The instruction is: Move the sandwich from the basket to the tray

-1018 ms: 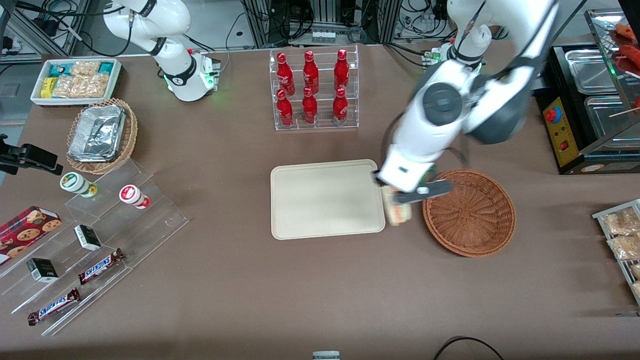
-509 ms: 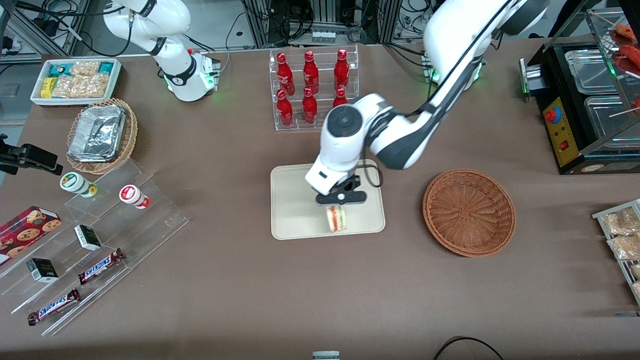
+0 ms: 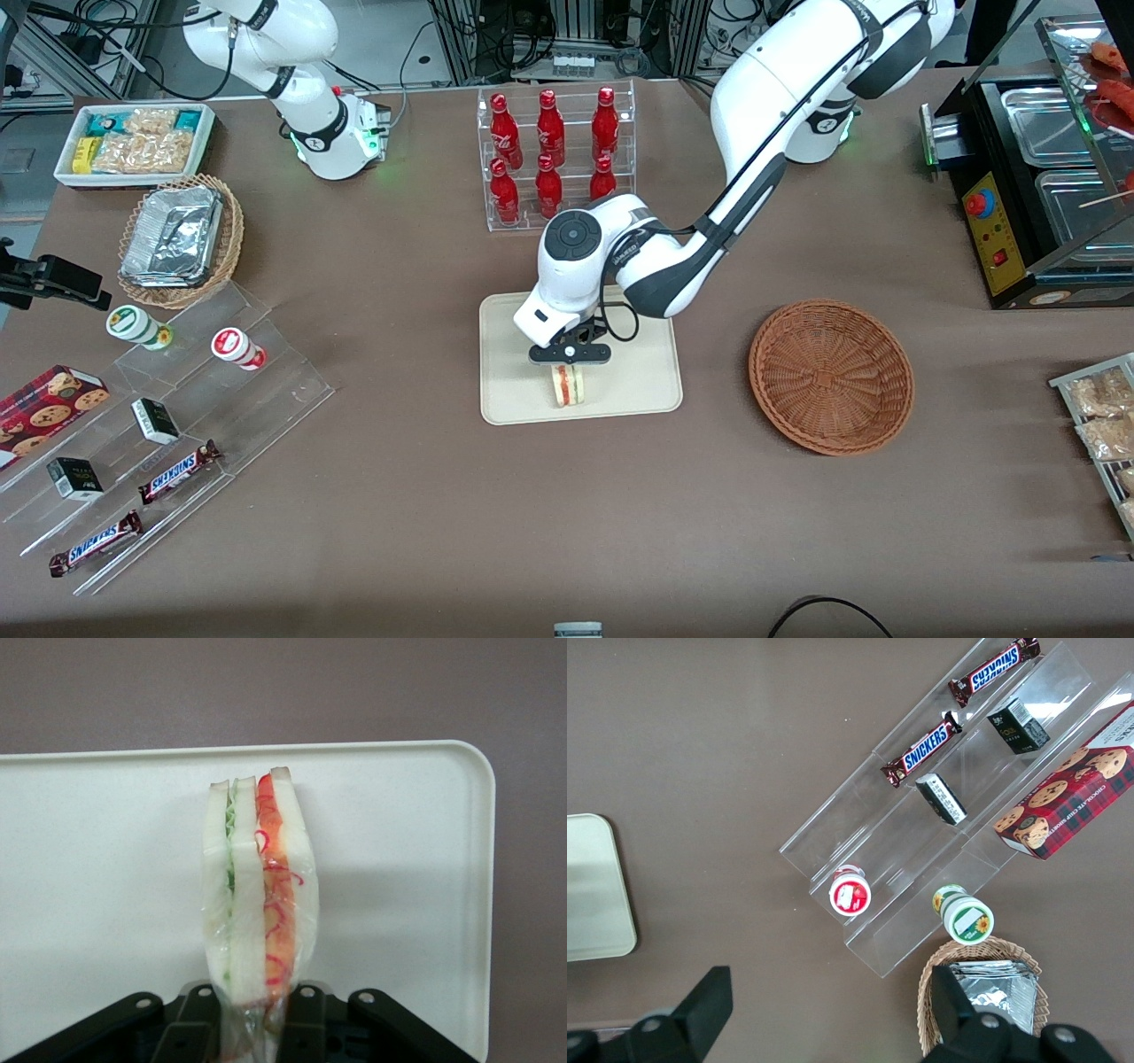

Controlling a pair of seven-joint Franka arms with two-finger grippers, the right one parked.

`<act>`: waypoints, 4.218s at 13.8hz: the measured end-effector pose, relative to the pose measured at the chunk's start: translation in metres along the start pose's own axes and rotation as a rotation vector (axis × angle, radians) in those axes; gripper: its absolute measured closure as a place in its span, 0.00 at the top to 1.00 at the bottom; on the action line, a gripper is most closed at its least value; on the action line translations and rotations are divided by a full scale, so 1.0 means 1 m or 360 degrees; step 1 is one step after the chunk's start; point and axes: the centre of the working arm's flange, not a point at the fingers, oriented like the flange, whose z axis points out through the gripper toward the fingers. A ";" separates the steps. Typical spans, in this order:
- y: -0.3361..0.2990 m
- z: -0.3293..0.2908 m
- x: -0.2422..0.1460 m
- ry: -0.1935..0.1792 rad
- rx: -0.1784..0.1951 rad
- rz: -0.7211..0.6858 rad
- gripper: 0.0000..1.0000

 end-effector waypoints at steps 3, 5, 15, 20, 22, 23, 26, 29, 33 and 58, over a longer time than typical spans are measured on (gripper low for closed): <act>-0.004 0.009 -0.005 -0.0037 0.0051 0.0005 0.55; -0.006 0.014 -0.008 -0.0052 0.0067 0.0010 0.77; -0.016 -0.129 0.004 0.0106 0.0159 -0.0071 1.00; -0.081 -0.236 0.039 0.0235 0.0211 -0.0280 1.00; -0.112 -0.265 0.049 0.0237 0.0249 -0.0297 1.00; -0.131 -0.281 0.052 0.0203 0.0258 -0.0274 1.00; -0.190 -0.329 0.060 0.0123 0.0269 -0.0199 1.00; -0.237 -0.367 0.057 0.0069 0.0265 -0.0129 1.00; -0.291 -0.402 0.049 0.0003 0.0264 0.0002 1.00; -0.491 -0.405 0.082 0.0020 0.0131 -0.0014 1.00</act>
